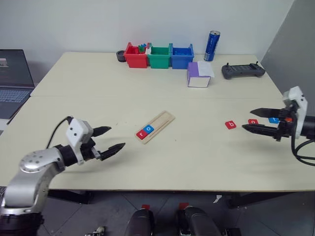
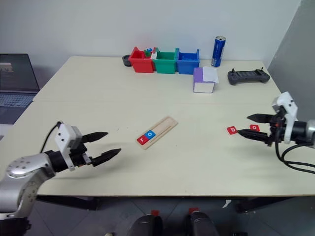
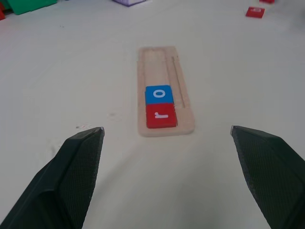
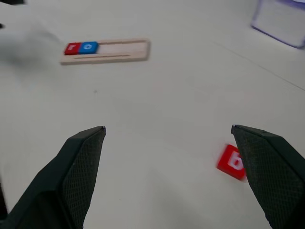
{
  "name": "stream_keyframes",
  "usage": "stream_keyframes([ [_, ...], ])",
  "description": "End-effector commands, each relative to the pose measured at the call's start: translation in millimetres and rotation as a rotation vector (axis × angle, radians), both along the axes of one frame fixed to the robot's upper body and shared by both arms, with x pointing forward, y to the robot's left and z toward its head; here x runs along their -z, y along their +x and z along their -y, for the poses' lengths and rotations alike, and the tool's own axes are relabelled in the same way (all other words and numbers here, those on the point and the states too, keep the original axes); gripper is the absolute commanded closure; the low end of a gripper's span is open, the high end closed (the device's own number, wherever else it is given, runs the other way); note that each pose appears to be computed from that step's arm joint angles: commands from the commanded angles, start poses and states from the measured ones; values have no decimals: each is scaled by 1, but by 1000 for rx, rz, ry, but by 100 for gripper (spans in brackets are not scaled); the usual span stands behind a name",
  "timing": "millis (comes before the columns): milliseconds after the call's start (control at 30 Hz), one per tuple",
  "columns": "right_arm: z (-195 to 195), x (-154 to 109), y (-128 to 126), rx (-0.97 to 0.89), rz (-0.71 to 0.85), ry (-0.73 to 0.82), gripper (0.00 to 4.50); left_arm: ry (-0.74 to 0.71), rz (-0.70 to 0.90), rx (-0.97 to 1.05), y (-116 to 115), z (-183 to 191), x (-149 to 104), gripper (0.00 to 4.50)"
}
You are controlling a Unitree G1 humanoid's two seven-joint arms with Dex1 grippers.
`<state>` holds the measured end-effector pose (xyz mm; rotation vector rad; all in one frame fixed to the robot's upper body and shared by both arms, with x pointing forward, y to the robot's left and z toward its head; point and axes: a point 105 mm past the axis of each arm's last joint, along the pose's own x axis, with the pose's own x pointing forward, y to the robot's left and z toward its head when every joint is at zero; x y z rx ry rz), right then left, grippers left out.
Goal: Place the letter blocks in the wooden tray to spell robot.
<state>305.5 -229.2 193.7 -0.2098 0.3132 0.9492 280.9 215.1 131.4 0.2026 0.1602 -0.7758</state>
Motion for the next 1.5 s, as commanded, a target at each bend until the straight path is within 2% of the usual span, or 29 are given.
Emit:
stream_keyframes([
  [33,-36,-3,-7,-107,16,48,2,-58,30,-2,4,15,2,0],
  [167,-62,3,-11,-164,2,84,2,-99,20,3,9,34,16,0],
  [267,-72,6,-12,-185,-3,99,2,-125,14,-28,21,36,28,0],
  [567,-79,10,-14,-195,-11,100,2,-127,29,-50,49,40,42,0],
  [867,-81,10,-17,-181,-6,107,2,-15,28,-19,59,41,47,0],
  [1500,-85,11,-18,-174,-1,127,2,116,-60,80,81,49,58,0],
])
